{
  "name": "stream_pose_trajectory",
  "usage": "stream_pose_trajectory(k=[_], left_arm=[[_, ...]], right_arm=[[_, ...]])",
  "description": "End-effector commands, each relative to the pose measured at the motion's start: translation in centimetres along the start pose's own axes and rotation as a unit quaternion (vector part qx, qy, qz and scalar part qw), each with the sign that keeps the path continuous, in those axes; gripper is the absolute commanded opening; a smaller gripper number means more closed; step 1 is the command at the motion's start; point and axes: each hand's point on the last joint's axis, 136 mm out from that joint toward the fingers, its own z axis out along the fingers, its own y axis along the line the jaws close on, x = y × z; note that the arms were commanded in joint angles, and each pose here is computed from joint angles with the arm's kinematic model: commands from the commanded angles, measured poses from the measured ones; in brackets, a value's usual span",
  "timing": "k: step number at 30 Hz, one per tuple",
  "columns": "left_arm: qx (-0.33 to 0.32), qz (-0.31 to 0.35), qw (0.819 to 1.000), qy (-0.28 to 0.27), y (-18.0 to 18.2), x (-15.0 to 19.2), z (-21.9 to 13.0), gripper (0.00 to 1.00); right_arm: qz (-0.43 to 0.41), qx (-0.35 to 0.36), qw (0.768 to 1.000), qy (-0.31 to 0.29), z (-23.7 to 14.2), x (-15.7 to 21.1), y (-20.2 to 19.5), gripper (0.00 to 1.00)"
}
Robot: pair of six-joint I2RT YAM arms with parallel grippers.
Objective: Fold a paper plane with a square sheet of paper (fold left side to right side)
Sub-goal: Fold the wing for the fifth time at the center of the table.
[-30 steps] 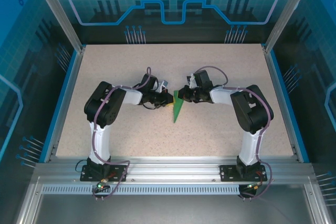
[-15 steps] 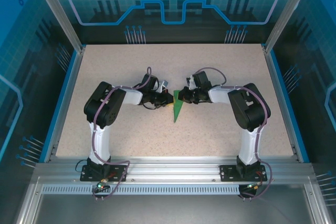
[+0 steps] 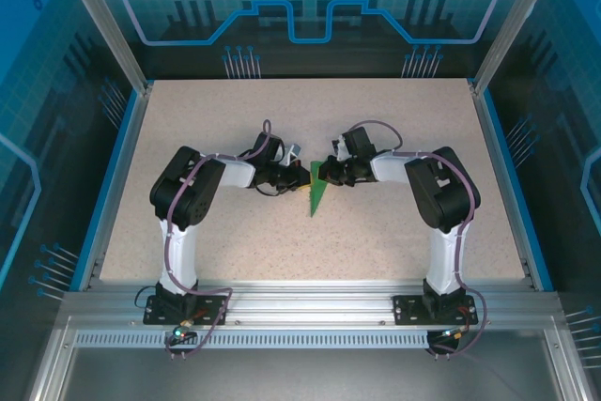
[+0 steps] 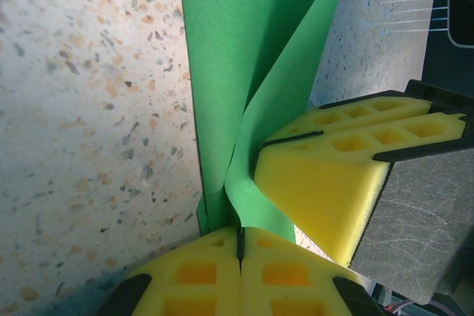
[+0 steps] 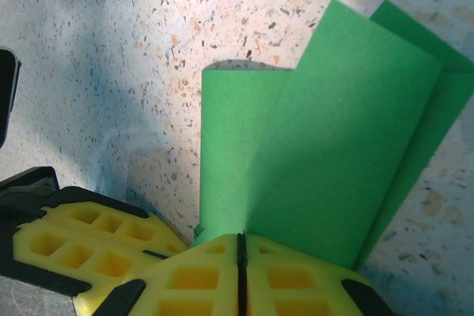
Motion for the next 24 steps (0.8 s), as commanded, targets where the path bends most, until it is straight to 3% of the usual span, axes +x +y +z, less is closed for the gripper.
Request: stream_pose_trajectory(k=[1, 6, 9, 13, 19, 24], left_arm=[[-0.069, -0.019, 0.997, -0.006, 3.2, 0.8, -0.9, 0.05], [-0.052, 0.006, 0.998, -0.020, 0.6, 0.3, -2.7, 0.26], [-0.048, 0.019, 0.998, -0.026, -0.8, 0.6, -4.1, 0.30], [-0.023, 0.025, 0.999, -0.018, -2.9, 1.6, -5.4, 0.23], [0.046, 0.031, 0.998, 0.040, -6.9, 4.7, -4.5, 0.13], [0.044, 0.036, 0.997, 0.056, -7.6, 5.0, -3.1, 0.12]], right_arm=[[0.017, 0.045, 0.998, 0.033, 1.0, 1.8, -2.5, 0.10], [0.026, 0.050, 0.998, 0.039, 1.2, 2.5, -3.2, 0.10], [0.025, 0.049, 0.998, 0.040, 1.2, 2.7, -3.3, 0.10], [0.023, 0.046, 0.998, 0.041, 1.3, 2.7, -3.2, 0.10], [0.022, 0.042, 0.998, 0.044, 1.4, 2.7, -2.9, 0.10], [0.020, 0.044, 0.998, 0.045, 1.4, 2.8, -3.0, 0.10]])
